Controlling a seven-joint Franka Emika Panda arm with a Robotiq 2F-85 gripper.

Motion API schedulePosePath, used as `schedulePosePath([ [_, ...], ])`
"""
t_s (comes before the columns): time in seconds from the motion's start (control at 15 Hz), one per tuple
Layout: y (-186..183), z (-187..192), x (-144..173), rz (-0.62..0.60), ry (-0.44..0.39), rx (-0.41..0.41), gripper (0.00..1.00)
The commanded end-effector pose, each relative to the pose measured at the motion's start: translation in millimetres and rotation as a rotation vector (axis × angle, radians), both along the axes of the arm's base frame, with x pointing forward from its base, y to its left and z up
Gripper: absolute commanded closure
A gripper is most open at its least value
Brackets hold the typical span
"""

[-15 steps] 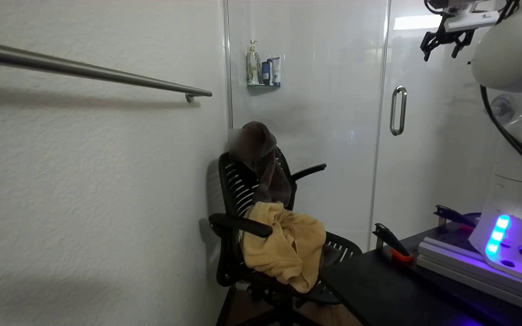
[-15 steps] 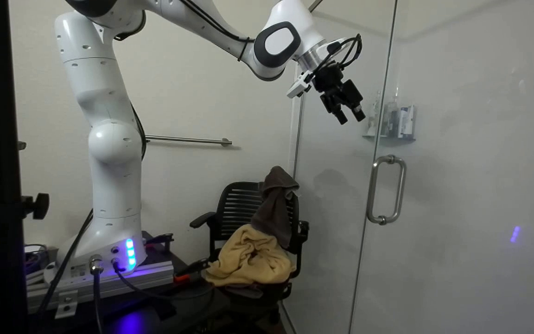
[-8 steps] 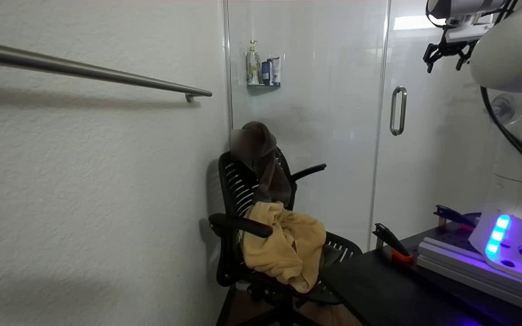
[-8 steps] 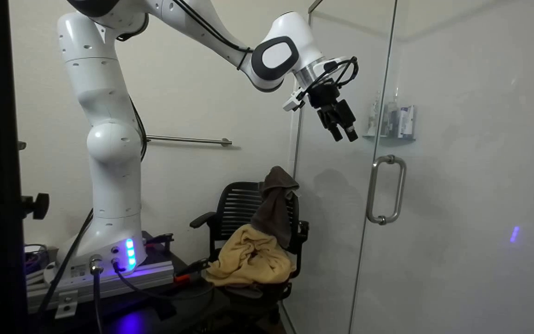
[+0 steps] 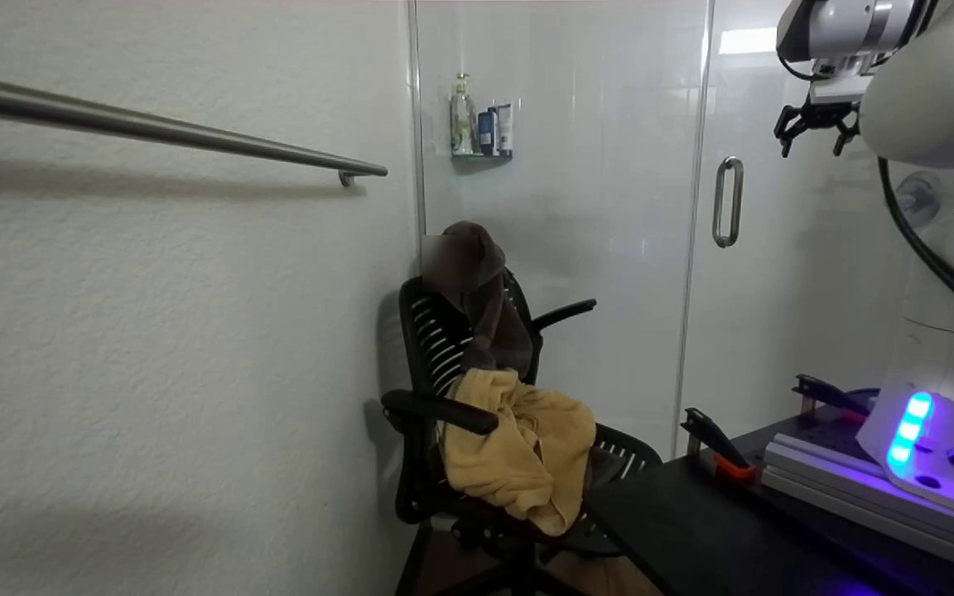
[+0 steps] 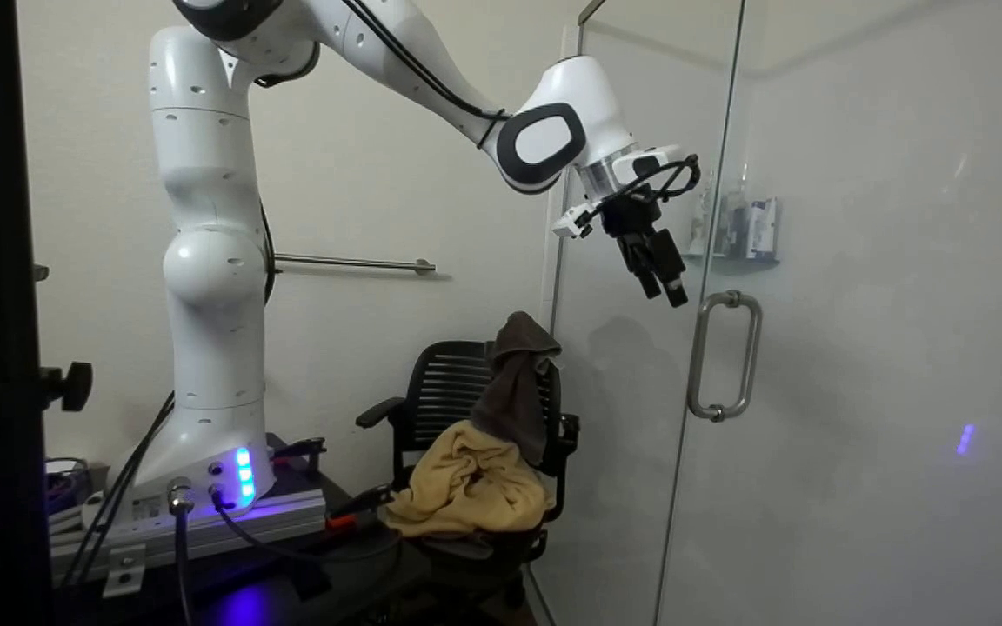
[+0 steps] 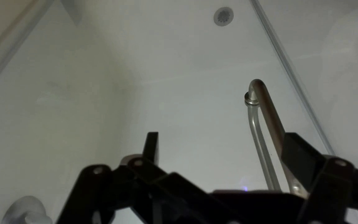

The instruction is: Close then open the door

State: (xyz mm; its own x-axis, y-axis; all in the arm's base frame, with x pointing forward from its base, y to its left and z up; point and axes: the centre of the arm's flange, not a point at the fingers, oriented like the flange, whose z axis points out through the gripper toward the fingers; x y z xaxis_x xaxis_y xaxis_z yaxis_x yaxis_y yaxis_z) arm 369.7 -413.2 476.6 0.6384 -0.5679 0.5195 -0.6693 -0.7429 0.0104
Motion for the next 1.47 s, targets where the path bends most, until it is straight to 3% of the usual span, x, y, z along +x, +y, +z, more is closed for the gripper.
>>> schedulePosePath([
  [0.0,-37,-5,24,0.031,-0.027,-0.019,0.00],
  [0.53,-41,14,38,0.264,-0.025,-0.030,0.00],
  [1.0,-30,8,36,0.233,-0.007,-0.034,0.00],
  [1.4,-16,-27,107,0.296,0.066,-0.040,0.00],
])
